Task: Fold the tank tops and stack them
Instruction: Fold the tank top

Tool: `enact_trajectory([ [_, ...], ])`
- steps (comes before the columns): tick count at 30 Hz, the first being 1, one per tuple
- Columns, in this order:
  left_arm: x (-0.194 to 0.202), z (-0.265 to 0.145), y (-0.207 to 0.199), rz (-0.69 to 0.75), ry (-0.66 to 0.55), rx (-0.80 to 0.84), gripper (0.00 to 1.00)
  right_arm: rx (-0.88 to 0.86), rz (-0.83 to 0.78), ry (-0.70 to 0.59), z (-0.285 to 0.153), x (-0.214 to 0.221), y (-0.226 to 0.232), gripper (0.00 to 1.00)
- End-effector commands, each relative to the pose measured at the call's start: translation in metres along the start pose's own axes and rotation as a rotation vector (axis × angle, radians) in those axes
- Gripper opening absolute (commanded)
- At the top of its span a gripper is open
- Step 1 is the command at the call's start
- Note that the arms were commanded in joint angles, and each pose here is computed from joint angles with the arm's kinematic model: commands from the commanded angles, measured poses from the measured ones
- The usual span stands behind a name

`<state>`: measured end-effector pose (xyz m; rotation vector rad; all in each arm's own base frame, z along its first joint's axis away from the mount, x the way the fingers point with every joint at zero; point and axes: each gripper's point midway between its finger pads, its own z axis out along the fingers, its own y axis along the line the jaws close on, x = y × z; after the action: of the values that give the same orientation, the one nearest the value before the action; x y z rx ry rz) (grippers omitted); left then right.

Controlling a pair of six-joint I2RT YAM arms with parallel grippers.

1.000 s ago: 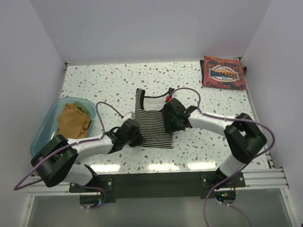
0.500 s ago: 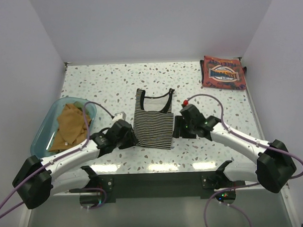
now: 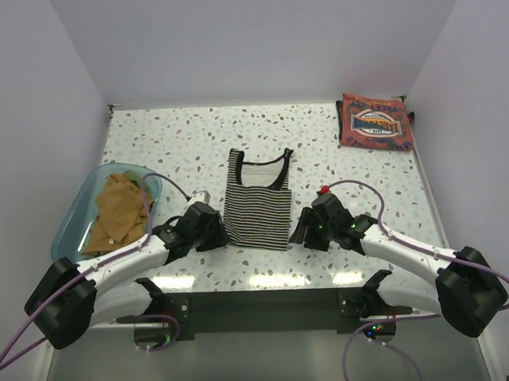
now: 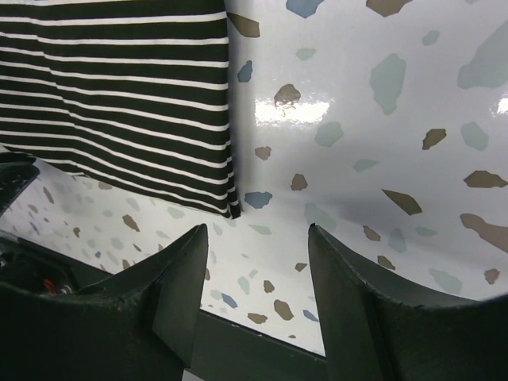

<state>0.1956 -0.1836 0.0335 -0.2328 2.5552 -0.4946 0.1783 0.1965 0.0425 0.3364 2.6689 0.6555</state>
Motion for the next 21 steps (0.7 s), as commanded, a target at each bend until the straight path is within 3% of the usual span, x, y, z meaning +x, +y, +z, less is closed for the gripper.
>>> enact_trajectory([
  [1,-0.014,-0.001,-0.008,-0.011,-0.071,0.054,0.56,-0.085,0.069,-0.027,-0.001,-0.004,0.016,0.57],
  [9,-0.013,0.01,0.009,-0.094,-0.082,0.018,0.52,-0.107,0.15,-0.009,0.019,0.007,0.017,0.56],
  [18,-0.015,-0.003,-0.011,-0.162,-0.166,0.233,0.47,-0.073,0.18,0.007,0.036,0.027,0.008,0.52],
  [21,-0.013,-0.002,-0.004,-0.168,-0.169,0.209,0.47,-0.063,0.181,0.017,0.04,0.033,0.005,0.51],
])
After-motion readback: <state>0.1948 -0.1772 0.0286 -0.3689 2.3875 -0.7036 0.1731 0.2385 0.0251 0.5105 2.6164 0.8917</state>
